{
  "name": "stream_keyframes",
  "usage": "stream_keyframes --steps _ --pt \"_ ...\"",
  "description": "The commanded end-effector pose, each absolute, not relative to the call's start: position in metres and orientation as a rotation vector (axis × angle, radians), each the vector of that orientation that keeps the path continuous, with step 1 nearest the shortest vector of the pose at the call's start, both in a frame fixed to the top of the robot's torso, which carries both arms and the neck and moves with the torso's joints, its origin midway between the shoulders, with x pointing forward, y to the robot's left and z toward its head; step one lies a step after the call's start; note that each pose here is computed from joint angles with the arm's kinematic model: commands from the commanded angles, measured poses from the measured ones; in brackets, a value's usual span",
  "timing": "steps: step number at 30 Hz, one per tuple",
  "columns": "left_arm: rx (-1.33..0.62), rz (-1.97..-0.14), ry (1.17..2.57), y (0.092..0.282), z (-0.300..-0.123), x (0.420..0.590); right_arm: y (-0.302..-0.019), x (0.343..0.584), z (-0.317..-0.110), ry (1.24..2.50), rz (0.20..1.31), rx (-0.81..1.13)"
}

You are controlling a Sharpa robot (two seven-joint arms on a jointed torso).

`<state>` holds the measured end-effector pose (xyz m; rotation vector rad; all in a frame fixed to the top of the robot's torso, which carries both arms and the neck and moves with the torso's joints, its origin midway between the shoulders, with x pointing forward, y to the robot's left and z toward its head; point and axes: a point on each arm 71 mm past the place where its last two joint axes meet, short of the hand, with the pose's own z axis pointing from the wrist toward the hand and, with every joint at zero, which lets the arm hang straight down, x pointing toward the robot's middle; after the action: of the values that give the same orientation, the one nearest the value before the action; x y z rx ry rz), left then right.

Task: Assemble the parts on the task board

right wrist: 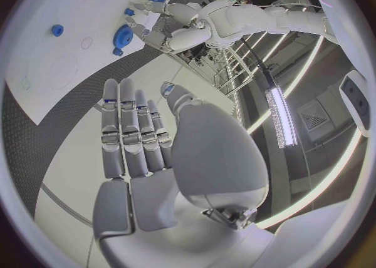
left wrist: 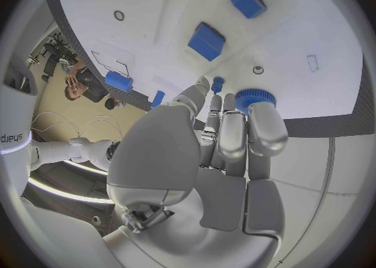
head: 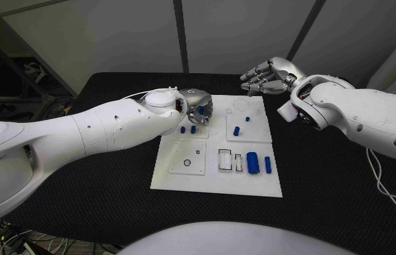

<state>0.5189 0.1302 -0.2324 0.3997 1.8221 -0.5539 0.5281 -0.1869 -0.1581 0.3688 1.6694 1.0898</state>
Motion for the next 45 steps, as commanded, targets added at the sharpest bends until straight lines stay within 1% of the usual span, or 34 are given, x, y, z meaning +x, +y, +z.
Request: stream_keyframes --steps 1,20,31,45 --pt "0.423 -0.533 1.840 0.1291 -0.2339 0.5194 -0.1853 0.5278 -0.1565 1.665 1.100 0.360" --pt "0.431 -0.537 1.850 0.1242 -0.2376 0.5212 -0.1838 0.5276 -0.1565 1.666 1.103 0.358" --pt "0.436 -0.534 1.864 0.1244 -0.2397 0.5211 -0.1833 0.5277 -0.1565 1.666 1.103 0.357" --pt "0.421 -0.548 1.824 0.1263 -0.2374 0.5214 -0.1838 0.5276 -0.1564 1.665 1.103 0.358"
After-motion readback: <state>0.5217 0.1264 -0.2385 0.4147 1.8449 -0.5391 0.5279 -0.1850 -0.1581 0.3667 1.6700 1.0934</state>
